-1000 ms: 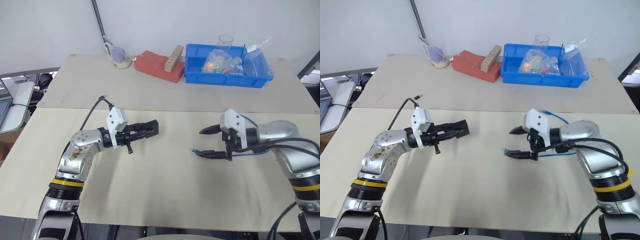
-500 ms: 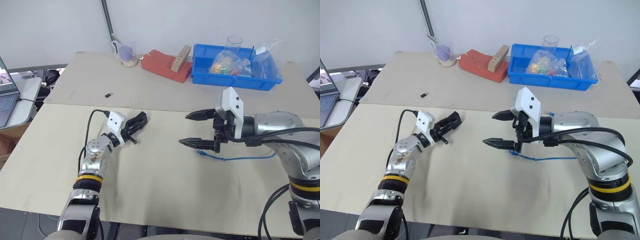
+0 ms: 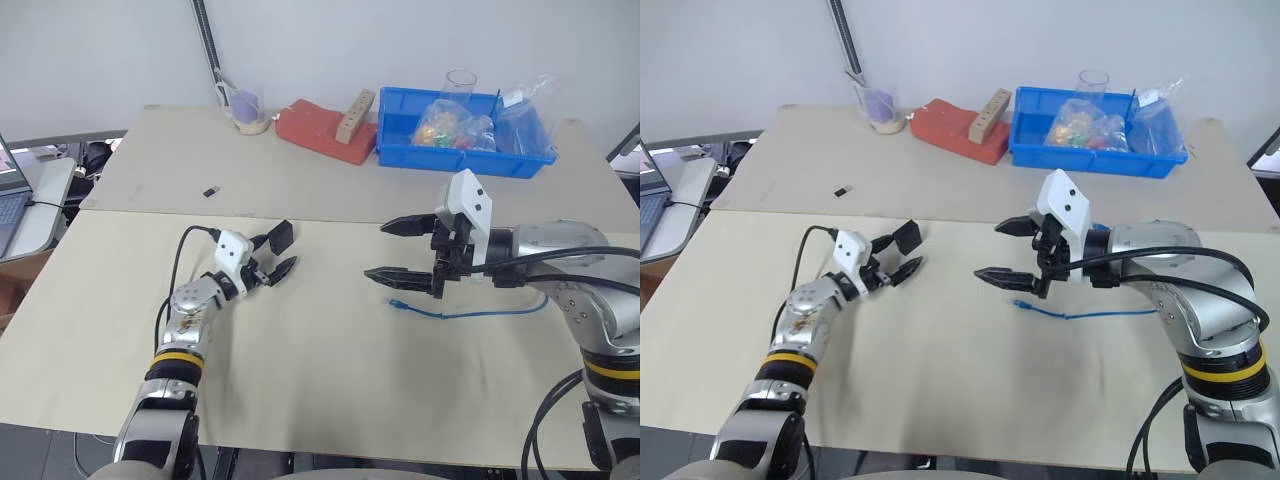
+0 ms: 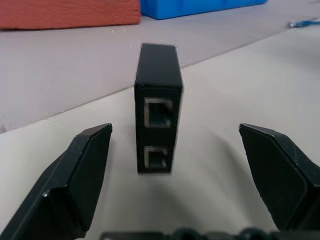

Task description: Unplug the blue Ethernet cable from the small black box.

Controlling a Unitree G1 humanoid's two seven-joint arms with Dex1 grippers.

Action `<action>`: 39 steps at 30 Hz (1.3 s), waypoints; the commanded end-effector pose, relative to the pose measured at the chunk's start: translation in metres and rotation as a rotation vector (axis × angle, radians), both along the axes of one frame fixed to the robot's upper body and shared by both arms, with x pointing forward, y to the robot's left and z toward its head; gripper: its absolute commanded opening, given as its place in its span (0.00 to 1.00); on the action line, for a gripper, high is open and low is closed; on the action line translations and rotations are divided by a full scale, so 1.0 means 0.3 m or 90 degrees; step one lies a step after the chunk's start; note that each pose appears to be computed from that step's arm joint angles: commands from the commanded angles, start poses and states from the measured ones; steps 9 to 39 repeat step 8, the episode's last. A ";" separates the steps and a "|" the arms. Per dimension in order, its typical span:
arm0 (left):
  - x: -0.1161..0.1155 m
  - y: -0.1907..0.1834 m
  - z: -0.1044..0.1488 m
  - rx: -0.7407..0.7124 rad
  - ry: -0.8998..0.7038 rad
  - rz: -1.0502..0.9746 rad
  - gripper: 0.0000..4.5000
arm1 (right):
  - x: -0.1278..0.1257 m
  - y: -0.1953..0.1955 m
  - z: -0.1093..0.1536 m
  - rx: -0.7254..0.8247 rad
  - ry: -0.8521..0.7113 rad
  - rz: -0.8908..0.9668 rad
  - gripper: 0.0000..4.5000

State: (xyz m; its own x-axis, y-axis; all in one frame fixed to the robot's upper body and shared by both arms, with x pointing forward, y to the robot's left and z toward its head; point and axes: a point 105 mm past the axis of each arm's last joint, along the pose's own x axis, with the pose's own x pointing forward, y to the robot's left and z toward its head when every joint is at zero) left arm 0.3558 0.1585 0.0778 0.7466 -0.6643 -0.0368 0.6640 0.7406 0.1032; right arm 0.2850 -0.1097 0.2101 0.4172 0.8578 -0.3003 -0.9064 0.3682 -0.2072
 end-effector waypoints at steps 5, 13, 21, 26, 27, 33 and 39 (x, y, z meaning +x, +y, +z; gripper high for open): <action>-0.252 0.046 0.178 0.102 0.037 -0.109 0.99 | -0.053 -0.110 0.020 -0.028 -0.040 -0.023 1.00; -0.319 0.054 0.258 0.167 0.027 -0.152 0.99 | -0.079 -0.154 -0.002 -0.050 -0.028 -0.013 1.00; -0.319 0.054 0.258 0.167 0.027 -0.152 0.99 | -0.079 -0.154 -0.002 -0.050 -0.028 -0.013 1.00; -0.319 0.054 0.258 0.167 0.027 -0.152 0.99 | -0.079 -0.154 -0.002 -0.050 -0.028 -0.013 1.00; -0.319 0.054 0.258 0.167 0.027 -0.152 0.99 | -0.079 -0.154 -0.002 -0.050 -0.028 -0.013 1.00; -0.319 0.054 0.258 0.167 0.027 -0.152 0.99 | -0.079 -0.154 -0.002 -0.050 -0.028 -0.013 1.00; -0.319 0.054 0.258 0.167 0.027 -0.152 0.99 | -0.079 -0.154 -0.002 -0.050 -0.028 -0.013 1.00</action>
